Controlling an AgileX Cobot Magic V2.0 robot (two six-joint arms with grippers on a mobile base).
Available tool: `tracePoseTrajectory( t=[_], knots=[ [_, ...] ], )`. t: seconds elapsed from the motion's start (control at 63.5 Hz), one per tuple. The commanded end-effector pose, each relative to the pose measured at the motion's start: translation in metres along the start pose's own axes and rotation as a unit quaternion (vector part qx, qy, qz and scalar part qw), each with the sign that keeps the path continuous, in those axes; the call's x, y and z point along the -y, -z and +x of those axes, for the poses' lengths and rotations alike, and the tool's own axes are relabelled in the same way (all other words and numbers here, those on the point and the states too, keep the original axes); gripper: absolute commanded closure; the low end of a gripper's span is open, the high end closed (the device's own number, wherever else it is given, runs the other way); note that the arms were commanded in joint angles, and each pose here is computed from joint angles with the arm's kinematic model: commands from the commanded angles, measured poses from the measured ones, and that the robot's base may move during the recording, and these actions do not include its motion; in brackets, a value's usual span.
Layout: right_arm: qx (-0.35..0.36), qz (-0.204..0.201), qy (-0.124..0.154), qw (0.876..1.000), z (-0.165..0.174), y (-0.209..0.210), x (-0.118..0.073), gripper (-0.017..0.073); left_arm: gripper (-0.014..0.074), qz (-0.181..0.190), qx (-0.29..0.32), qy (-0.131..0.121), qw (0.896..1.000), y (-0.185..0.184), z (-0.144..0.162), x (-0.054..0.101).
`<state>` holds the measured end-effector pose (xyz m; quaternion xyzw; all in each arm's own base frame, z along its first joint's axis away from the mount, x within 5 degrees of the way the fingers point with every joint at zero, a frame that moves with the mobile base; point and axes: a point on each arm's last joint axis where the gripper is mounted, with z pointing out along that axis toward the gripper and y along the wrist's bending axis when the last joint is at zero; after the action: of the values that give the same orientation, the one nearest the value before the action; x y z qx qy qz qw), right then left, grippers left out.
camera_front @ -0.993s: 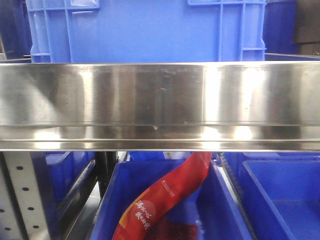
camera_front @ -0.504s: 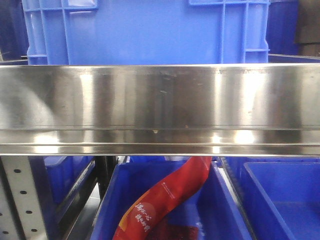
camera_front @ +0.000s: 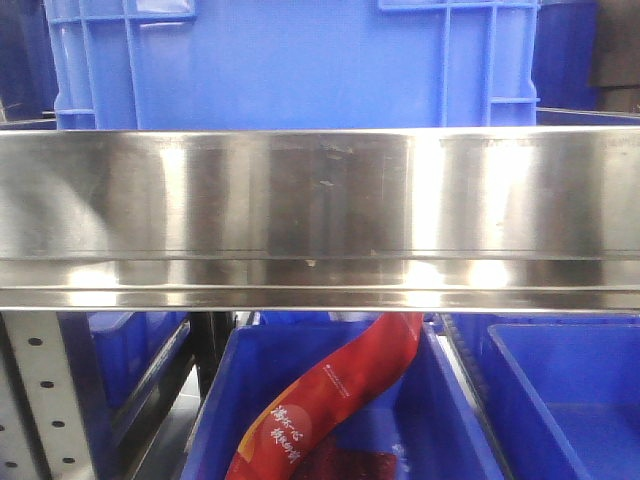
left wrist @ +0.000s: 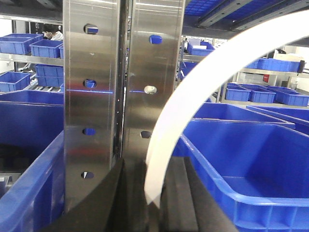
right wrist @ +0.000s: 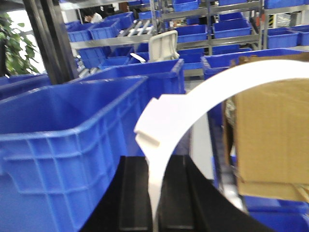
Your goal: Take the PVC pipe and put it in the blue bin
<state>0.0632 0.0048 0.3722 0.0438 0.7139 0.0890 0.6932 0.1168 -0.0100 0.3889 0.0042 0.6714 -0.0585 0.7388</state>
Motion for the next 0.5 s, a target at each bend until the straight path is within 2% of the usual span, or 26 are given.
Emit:
tracePoseTrajectory(
  t=[0.0,0.047,0.126,0.268,0.347,0.488],
  knots=[
    [0.042,-0.009,-0.006,0.999,-0.01,-0.005,-0.002,0.0727,0.0704,0.0,0.018,-0.001,1.0,0.001,-0.004,0.0],
    [0.043,-0.009,-0.002,0.999,-0.017,-0.01,-0.003,0.0727,0.0704,0.0,0.018,-0.001,1.0,0.001,-0.004,0.0],
    [0.03,-0.005,0.026,0.999,-0.027,-0.024,-0.005,0.0727,0.0704,0.0,0.017,-0.001,1.0,0.001,-0.003,0.0],
    [0.004,-0.008,0.028,1.0,-0.049,-0.063,-0.01,0.0727,0.0704,0.0,0.007,-0.001,1.0,0.001,-0.002,0.0],
    [-0.012,-0.025,0.034,0.999,-0.06,-0.089,-0.018,0.0727,0.0704,0.0,0.007,-0.001,1.0,0.001,-0.002,0.0],
    [-0.031,-0.069,0.082,0.994,-0.073,-0.135,-0.04,0.0727,0.0704,-0.001,0.006,-0.001,1.0,0.001,-0.001,0.0]
  ],
)
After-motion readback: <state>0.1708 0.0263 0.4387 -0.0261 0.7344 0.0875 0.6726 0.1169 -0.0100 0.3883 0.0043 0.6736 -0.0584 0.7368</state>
